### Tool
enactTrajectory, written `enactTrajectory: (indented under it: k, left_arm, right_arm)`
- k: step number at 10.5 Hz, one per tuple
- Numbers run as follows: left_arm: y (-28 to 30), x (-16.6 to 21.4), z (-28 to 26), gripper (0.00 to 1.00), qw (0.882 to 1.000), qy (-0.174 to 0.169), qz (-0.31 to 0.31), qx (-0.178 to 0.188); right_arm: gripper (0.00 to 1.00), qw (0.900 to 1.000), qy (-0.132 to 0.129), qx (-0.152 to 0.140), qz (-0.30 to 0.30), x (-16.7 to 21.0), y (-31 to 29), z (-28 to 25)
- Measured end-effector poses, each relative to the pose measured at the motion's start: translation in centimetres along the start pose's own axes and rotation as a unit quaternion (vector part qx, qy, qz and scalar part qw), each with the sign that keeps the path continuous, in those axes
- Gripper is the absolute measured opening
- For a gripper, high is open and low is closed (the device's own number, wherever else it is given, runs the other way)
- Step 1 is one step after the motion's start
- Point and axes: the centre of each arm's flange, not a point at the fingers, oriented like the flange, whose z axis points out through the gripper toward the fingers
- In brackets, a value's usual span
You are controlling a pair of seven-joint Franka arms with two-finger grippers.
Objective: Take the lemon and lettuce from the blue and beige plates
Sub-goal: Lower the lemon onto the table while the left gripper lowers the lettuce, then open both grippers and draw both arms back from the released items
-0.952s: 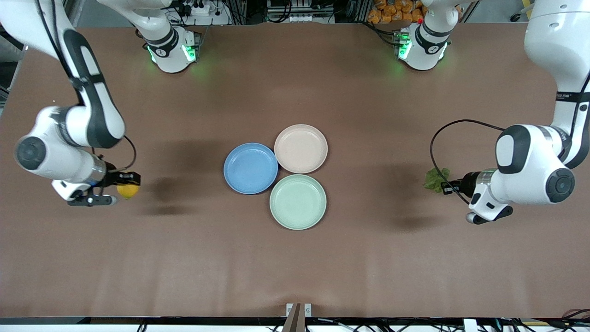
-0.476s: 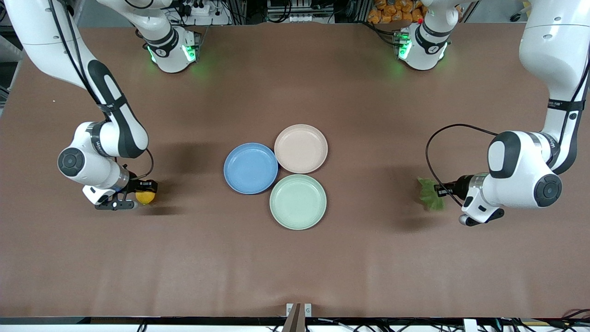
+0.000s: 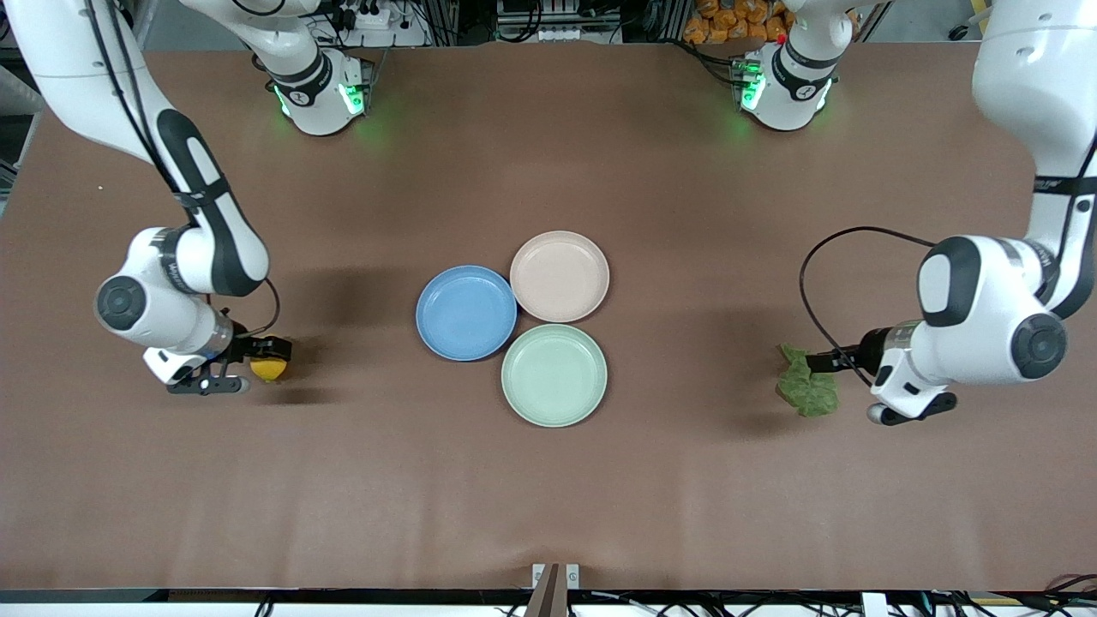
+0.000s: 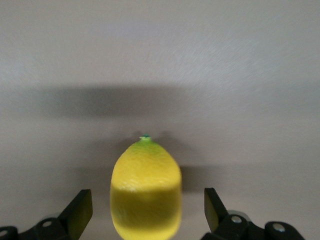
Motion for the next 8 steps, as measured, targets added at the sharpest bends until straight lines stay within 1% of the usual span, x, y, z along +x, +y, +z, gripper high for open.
enactTrajectory:
  k: [1,2,3,4,5,6,7,8]
  left_arm:
    - [0.1,-0.1,-2.8,1.0,1.0,0.025,0.01,0.007]
    - [0.2,-0.6,-6.0,1.0,0.999,0.05,0.016,0.01]
    - [0.3,-1.5,-9.2,1.0,0.997,0.07,0.018,0.012]
    - [0.5,-2.6,-11.9,1.0,0.996,0.085,0.019,0.014]
    - [0.7,-3.8,-14.3,1.0,0.995,0.094,0.021,0.017]
    - [0.9,-4.9,-16.4,1.0,0.995,0.095,0.022,0.021]
    - [1.0,-5.7,-17.9,1.0,0.995,0.094,0.023,0.023]
    - [1.4,-6.5,-19.6,1.0,0.995,0.096,0.026,0.025]
  right_arm:
    - [1.0,1.0,-0.02,0.0,0.001,1.0,0.3,-3.2]
    - [1.0,1.0,-0.031,0.001,0.0,2.0,0.4,-7.3]
    - [1.0,1.0,-0.028,-0.006,-0.006,2.5,0.2,-12.2]
    - [1.0,1.0,-0.012,-0.022,-0.013,2.6,0.0,-16.9]
    - [1.0,0.999,0.014,-0.035,-0.017,2.3,-0.1,-21.3]
    - [1.0,0.998,0.041,-0.039,-0.016,1.4,0.0,-25.5]
    - [1.0,0.997,0.061,-0.041,-0.013,-0.1,0.1,-29.2]
    - [1.0,0.996,0.075,-0.042,-0.011,-1.9,0.1,-32.5]
